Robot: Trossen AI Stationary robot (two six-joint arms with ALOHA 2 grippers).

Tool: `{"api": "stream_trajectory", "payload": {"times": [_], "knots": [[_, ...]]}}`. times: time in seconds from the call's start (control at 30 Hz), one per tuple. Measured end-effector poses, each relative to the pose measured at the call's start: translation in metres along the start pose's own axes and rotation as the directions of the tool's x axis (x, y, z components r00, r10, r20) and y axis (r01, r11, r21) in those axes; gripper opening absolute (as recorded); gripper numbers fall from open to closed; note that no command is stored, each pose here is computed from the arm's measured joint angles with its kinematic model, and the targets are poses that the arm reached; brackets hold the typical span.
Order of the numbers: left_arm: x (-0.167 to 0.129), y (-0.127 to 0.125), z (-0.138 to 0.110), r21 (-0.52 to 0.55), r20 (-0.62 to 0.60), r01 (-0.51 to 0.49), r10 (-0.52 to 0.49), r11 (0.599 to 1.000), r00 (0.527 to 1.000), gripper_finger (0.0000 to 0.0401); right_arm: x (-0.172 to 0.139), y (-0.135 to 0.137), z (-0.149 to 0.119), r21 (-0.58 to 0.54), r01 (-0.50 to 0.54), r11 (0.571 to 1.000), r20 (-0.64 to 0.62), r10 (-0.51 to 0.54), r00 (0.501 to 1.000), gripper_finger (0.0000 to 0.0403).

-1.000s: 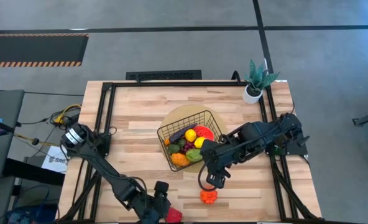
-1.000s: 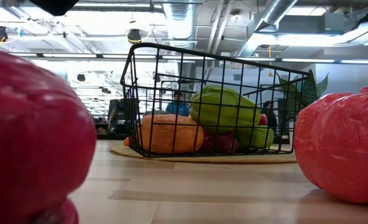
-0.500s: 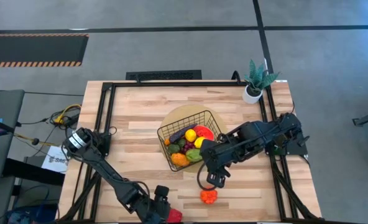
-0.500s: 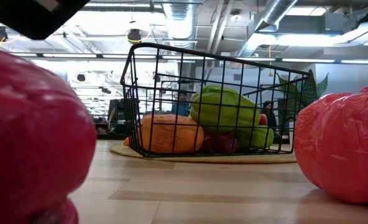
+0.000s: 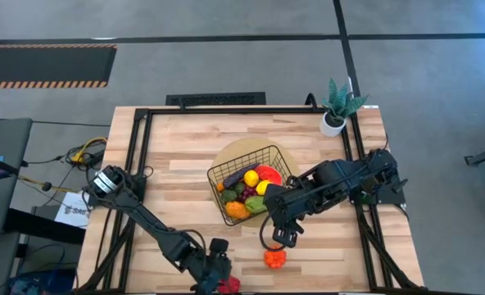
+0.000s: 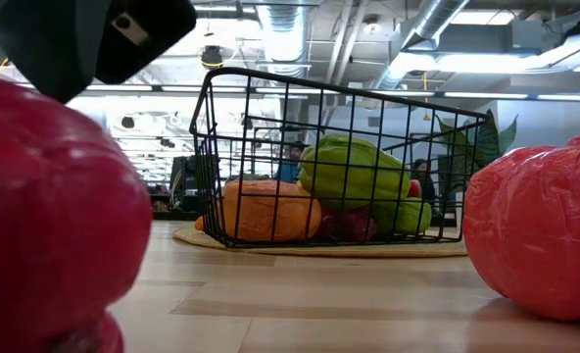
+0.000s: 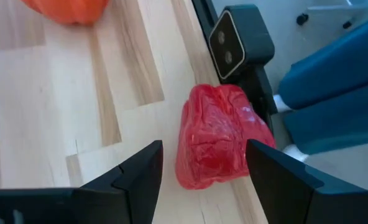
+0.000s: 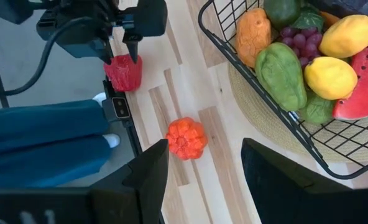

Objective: Build produce basket
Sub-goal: Put the red bell pepper into the wire basket

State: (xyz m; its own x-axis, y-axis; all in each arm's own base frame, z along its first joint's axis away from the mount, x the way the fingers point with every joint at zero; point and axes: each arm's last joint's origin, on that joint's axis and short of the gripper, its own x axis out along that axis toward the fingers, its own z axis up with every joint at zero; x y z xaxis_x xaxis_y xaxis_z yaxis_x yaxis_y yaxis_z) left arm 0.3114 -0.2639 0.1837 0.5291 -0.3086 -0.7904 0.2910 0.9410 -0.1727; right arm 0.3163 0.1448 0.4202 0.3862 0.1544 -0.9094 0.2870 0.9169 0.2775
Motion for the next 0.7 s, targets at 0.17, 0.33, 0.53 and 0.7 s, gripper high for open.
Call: {"api": "stream_trajectory", "payload": {"times": [0.17,0.33,0.53,0.7], "knots": [[0.001,0.004,0.001,-0.002,-0.021,0.026,-0.026,1.000,0.999,0.0215,0.000,0.000,0.000,0.000,0.000,1.000,0.000,0.000,1.000,0.0220],[0.003,0.005,0.001,-0.006,-0.033,0.055,-0.056,0.998,0.998,0.0215,0.000,0.000,0.000,-0.001,0.000,1.000,0.000,0.000,1.000,0.0220],[0.017,0.003,-0.002,-0.022,-0.034,0.098,-0.098,0.995,0.995,0.0215,0.000,0.000,0.000,-0.002,0.001,1.000,0.000,-0.001,1.000,0.0221],[0.023,0.003,0.001,-0.025,0.007,0.099,-0.099,0.995,0.995,0.0215,0.000,0.000,0.000,-0.002,0.001,1.000,0.001,-0.001,1.000,0.0221]]}}
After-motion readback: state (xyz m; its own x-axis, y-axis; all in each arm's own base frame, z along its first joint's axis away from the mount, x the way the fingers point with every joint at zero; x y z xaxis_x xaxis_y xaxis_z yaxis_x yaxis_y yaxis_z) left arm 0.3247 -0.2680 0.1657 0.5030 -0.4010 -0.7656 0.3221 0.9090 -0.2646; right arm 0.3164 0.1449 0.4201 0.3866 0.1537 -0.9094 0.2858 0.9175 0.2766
